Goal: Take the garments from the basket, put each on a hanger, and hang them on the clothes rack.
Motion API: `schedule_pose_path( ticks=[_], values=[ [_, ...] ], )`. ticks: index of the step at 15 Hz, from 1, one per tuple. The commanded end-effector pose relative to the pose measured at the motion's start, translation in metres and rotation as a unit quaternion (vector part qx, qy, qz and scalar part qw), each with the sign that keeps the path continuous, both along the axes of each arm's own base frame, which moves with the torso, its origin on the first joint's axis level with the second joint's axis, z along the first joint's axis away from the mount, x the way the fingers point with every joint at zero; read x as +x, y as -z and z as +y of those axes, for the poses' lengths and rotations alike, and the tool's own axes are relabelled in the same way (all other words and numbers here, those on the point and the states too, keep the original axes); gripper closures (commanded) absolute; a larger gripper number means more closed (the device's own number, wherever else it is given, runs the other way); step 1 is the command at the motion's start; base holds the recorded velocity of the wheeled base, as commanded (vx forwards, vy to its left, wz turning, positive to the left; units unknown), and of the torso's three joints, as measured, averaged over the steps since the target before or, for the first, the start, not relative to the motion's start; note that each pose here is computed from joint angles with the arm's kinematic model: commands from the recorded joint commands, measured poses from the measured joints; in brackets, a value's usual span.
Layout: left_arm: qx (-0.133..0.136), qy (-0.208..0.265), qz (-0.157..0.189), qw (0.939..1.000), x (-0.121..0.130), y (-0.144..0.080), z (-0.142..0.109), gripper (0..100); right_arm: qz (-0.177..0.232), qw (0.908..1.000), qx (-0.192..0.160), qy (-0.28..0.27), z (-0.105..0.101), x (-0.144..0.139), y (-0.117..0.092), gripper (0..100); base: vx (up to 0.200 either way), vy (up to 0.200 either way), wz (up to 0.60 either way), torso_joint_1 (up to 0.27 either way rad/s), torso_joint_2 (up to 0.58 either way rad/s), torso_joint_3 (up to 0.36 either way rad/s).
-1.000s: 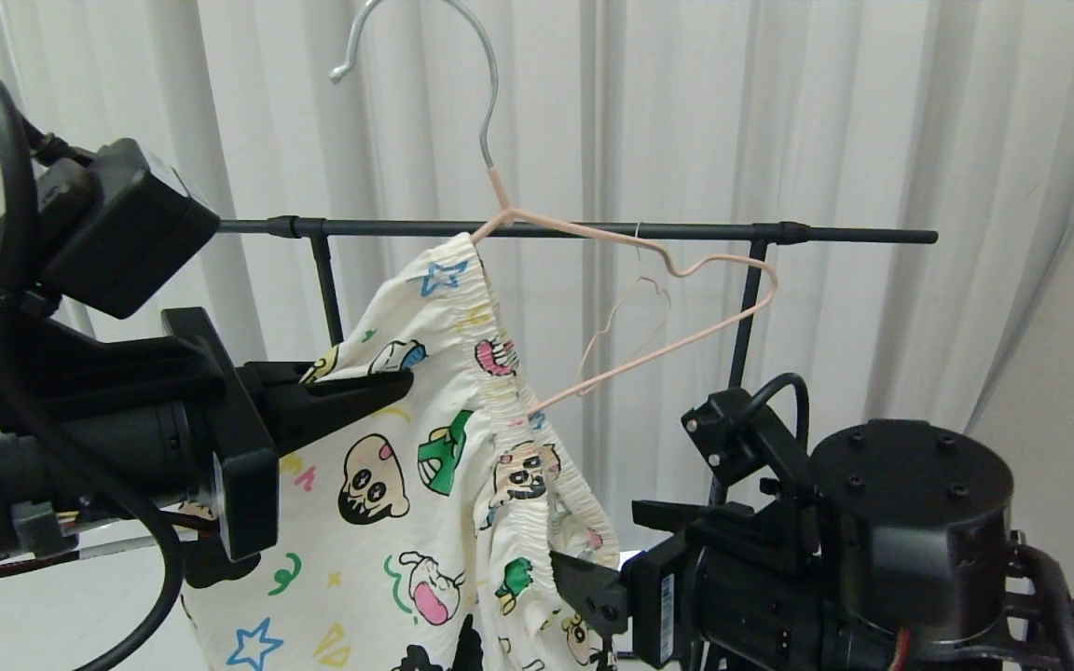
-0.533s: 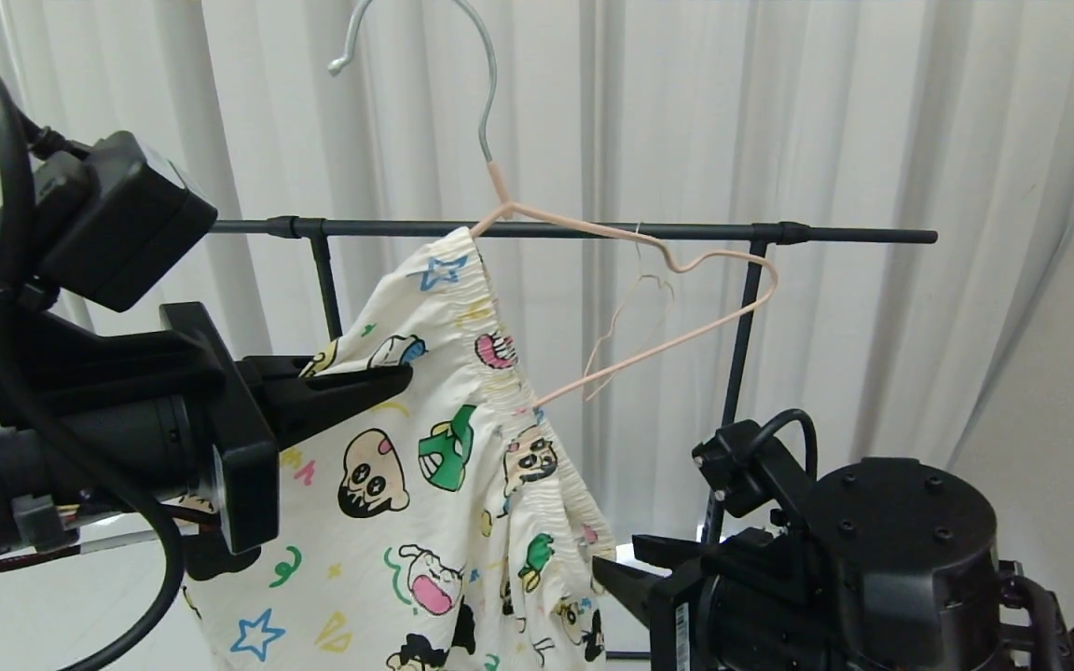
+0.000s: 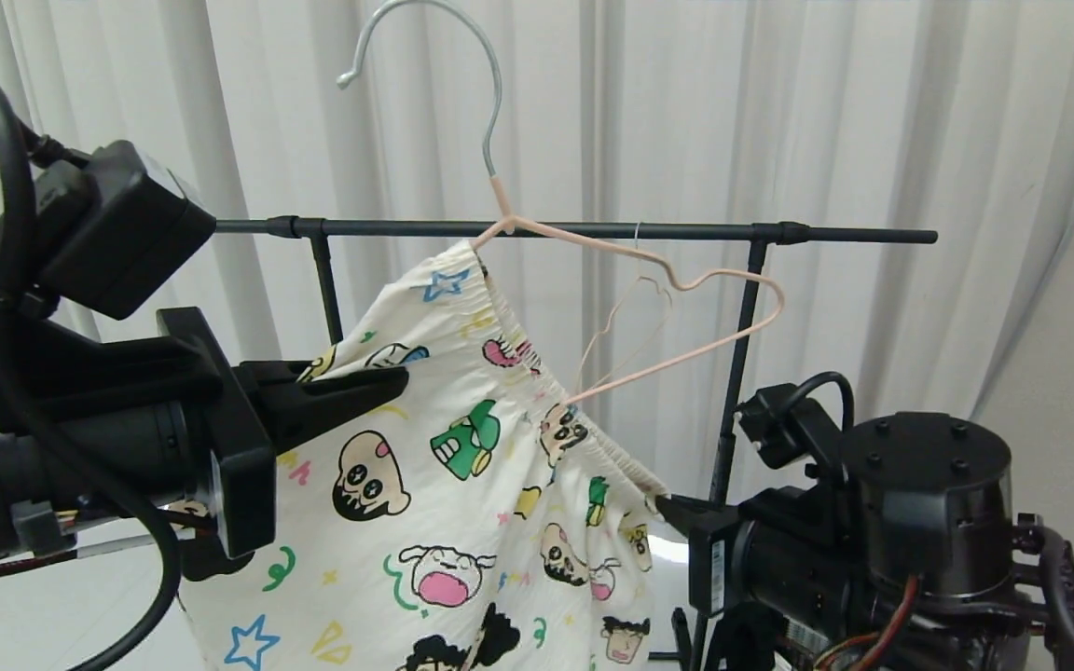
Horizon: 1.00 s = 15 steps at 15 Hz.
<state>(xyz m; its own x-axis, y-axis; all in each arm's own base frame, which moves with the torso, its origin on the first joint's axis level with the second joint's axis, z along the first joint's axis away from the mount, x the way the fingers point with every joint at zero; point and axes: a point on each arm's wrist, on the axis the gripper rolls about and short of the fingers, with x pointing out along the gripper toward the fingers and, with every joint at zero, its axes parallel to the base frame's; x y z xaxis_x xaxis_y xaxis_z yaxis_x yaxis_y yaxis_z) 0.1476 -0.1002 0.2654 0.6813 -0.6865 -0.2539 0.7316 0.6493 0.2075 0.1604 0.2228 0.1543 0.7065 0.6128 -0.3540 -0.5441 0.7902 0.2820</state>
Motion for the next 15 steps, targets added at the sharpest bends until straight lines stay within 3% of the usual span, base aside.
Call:
schedule_pose_path(
  ticks=[1,5,7,11,13,15],
  values=[
    [0.004,0.000,0.004,1.0000,-0.005,0.006,0.003,100,-0.022,0.9987,-0.007,0.045,-0.022,0.020,-0.008,100,0.000,0.000,0.00,0.000,0.00,0.000],
    [0.015,-0.006,0.018,0.9997,-0.018,0.023,0.014,100,-0.051,0.9934,-0.022,0.100,-0.053,0.042,-0.017,100,0.000,0.000,0.00,0.000,0.00,0.000],
    [0.039,-0.002,0.034,0.9987,-0.023,0.042,0.017,100,-0.063,0.9920,-0.026,0.106,-0.064,0.047,-0.022,100,0.000,0.000,0.00,0.000,0.00,0.000],
    [0.062,-0.003,0.054,0.9966,-0.024,0.059,0.018,100,-0.078,0.9921,-0.033,0.093,-0.067,0.047,-0.027,100,0.000,0.000,0.00,0.000,0.00,0.000],
    [0.129,-0.045,0.063,0.9886,-0.017,0.079,0.017,100,-0.093,0.9931,-0.057,0.044,-0.073,0.040,-0.035,100,0.000,0.000,0.00,0.000,0.00,0.000],
    [0.148,-0.072,0.068,0.9839,-0.011,0.082,0.014,100,-0.094,0.9924,-0.080,0.003,-0.078,0.031,-0.043,100,0.000,0.000,0.00,0.000,0.00,0.000]
  ],
)
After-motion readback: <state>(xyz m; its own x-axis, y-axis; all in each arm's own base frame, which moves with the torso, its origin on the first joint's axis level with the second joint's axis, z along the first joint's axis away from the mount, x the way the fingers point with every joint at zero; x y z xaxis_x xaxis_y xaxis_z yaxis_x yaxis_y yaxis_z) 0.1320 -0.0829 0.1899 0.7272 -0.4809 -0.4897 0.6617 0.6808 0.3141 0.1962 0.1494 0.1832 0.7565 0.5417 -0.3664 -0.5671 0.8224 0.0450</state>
